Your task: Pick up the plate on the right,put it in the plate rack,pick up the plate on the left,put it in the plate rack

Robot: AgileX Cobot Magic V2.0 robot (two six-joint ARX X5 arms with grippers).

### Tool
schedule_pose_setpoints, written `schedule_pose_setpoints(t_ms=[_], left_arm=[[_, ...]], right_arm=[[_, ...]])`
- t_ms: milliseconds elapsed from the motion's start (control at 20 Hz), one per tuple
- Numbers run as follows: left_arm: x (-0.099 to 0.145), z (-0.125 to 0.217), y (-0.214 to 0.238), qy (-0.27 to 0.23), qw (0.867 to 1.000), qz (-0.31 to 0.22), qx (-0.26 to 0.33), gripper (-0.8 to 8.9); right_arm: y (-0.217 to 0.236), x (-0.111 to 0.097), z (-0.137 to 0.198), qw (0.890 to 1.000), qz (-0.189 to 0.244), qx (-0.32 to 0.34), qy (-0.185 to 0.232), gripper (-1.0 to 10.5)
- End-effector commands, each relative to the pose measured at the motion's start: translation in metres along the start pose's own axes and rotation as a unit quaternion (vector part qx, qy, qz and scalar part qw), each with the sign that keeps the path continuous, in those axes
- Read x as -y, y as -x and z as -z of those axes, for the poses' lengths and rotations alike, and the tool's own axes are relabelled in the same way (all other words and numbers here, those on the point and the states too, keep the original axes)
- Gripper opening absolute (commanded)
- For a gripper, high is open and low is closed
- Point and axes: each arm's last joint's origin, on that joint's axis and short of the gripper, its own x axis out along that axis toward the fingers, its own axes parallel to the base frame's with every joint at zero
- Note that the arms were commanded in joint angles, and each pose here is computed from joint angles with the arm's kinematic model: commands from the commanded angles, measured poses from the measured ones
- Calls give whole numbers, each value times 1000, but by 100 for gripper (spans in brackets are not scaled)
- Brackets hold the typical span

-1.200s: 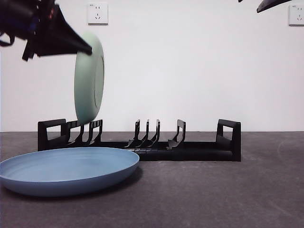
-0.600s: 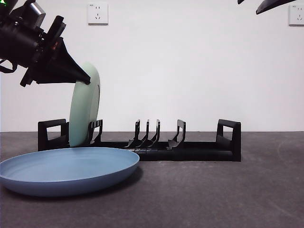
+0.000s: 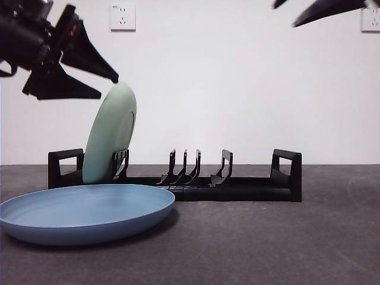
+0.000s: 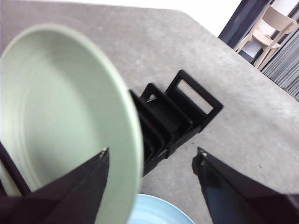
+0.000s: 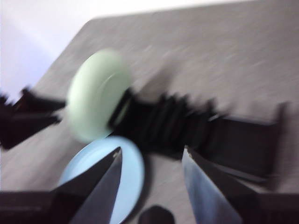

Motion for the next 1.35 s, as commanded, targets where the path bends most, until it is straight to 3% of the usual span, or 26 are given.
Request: schedule_pose_setpoints(t_ms=[50, 250, 450, 650, 900, 1200, 1350], left_arm=[[13, -6, 9, -52, 999, 4, 8, 316], [45, -13, 31, -118, 992, -45, 9, 316], [85, -14, 57, -192, 975, -108, 15, 316], [117, -9, 70, -247, 960, -131, 15, 315], [136, 0, 66, -266, 954, -134, -8, 315], [142, 1, 65, -273, 951, -143, -9, 315], [142, 1, 65, -273, 951, -147, -9, 315]], right_arm=[[-19, -3, 5, 999, -36, -37, -6, 218], [-64, -9, 23, 991, -67, -116, -11, 218], [-119, -15, 53, 976, -81, -199, -15, 218], [-164, -14, 83, 964, -81, -250, -35, 217], [-202, -7, 115, 953, -73, -288, -56, 215], [-221, 0, 132, 948, -66, -303, -72, 149], [-222, 0, 134, 947, -63, -306, -78, 9]])
